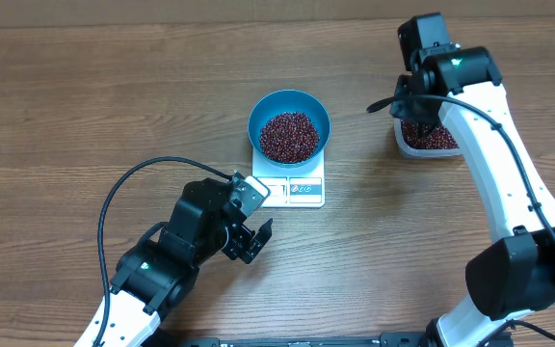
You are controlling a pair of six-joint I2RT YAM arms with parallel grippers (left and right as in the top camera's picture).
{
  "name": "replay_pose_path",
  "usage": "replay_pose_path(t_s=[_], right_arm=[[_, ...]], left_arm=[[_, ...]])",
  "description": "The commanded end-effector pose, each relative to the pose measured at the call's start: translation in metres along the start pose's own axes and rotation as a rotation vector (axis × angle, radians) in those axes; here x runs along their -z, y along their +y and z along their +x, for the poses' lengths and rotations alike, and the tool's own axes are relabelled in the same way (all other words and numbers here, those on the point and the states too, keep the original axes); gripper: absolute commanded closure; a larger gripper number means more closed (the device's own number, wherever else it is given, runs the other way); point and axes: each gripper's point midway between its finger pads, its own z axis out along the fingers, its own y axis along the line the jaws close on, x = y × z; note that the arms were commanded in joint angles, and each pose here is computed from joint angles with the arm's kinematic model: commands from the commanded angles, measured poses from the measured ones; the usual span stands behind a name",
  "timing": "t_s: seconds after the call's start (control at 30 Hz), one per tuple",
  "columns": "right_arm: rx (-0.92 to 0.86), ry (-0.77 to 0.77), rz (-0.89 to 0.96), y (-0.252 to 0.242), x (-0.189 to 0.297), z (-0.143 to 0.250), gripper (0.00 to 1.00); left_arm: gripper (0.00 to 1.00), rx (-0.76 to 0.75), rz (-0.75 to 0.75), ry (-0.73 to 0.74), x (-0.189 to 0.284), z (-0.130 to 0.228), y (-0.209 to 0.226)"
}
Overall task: Scoop item into bowl and weigh 150g on scale
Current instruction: 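Move the empty scoop with the right gripper back into the bean tub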
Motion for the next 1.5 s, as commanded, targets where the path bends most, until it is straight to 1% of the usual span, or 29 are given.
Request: replay_pose_path(t_s=[0.0,0.2,0.73,1.03,1.47], right_arm=[[-0.002,0.004,-0.007,-0.001,-0.002,0.008,0.96],[0.010,0.039,0.012,-0.003,-0.015,0.021,0.96],[0.012,0.007,0.082,-0.010,-0.027,0.014,0.96],[0.003,0.043,0.109,-0.017,-0.042,0.016,0.96],[0.030,0.127,0.135,-0.013,-0.073,0.031,0.96]], left_arm=[[0.00,0.004,0.013,-0.007,0.000,-0.001,-0.001],[0.01,0.004,0.013,-0.007,0.000,-0.001,-0.001],[0.01,0.004,0.013,-0.007,0.000,-0.001,-0.001],[0.00,0.004,0.013,-0.007,0.000,-0.001,-0.001],[0.00,0.004,0.013,-0.007,0.000,-0.001,-0.001]])
